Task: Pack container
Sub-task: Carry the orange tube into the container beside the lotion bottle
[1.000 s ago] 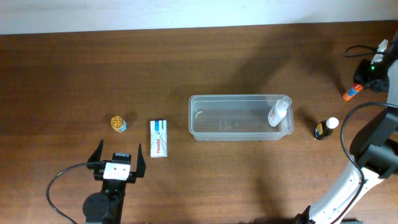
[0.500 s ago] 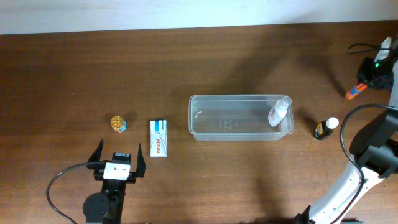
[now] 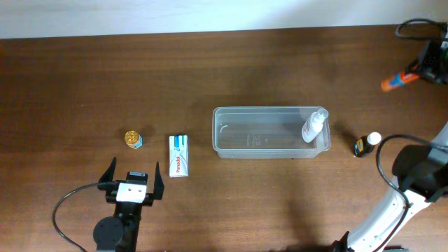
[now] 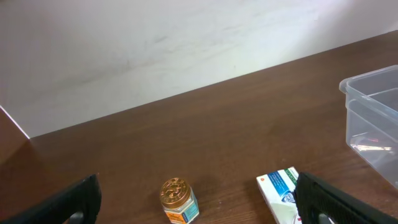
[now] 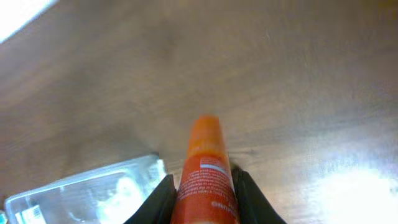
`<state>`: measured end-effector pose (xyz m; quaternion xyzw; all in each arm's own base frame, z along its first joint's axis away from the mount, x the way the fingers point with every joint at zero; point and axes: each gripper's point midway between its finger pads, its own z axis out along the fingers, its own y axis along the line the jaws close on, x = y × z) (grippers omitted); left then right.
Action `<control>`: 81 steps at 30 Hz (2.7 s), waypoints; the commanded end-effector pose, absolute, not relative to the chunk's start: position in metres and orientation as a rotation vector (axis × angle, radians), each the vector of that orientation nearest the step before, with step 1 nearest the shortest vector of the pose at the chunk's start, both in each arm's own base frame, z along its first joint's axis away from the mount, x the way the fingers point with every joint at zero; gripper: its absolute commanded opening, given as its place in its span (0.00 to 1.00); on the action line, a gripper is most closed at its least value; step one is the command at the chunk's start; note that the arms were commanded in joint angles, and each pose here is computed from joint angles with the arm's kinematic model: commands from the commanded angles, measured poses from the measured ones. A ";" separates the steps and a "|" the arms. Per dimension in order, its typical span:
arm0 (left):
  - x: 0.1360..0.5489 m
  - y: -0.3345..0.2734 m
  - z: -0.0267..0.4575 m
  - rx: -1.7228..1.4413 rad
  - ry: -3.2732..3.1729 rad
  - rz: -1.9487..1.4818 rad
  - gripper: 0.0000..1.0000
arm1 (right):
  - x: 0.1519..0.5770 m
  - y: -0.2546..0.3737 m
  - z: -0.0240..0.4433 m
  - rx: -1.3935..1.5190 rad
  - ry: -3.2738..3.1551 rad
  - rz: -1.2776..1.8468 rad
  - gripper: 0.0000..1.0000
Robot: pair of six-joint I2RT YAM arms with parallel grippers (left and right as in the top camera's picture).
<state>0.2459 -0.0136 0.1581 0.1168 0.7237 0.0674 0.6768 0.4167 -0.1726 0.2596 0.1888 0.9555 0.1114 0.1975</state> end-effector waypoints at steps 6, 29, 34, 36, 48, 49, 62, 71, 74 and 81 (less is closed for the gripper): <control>0.246 -0.012 0.157 0.247 1.632 0.146 0.99 | 0.391 -0.064 0.366 0.174 2.500 0.271 0.22; 0.246 -0.012 0.157 0.247 1.632 0.146 1.00 | 0.333 0.088 0.219 -0.188 2.933 0.196 0.23; 0.246 -0.012 0.157 0.246 1.632 0.146 0.99 | 0.347 0.089 0.186 -0.186 2.911 0.184 0.24; 0.246 -0.012 0.157 0.246 1.632 0.146 0.99 | 0.351 0.088 0.172 -0.189 2.906 0.166 0.24; 0.246 -0.012 0.157 0.247 1.632 0.146 0.99 | 0.362 0.069 0.128 -0.166 2.880 -0.007 0.28; 0.246 -0.012 0.157 0.246 1.632 0.146 0.99 | 0.364 0.066 0.126 -0.161 2.877 -0.030 0.28; 0.246 -0.012 0.157 0.246 1.632 0.146 0.99 | 0.385 0.042 0.107 -0.062 2.863 -0.040 0.28; 0.246 -0.012 0.157 0.246 1.632 0.146 0.99 | 0.389 0.042 0.109 -0.059 2.847 -0.031 0.40; 0.246 -0.012 0.157 0.246 1.632 0.146 0.99 | 0.393 0.043 0.114 -0.058 2.831 -0.025 0.44; 0.246 -0.012 0.157 0.246 1.632 0.146 0.99 | 0.410 0.056 0.158 -0.070 2.758 0.068 0.49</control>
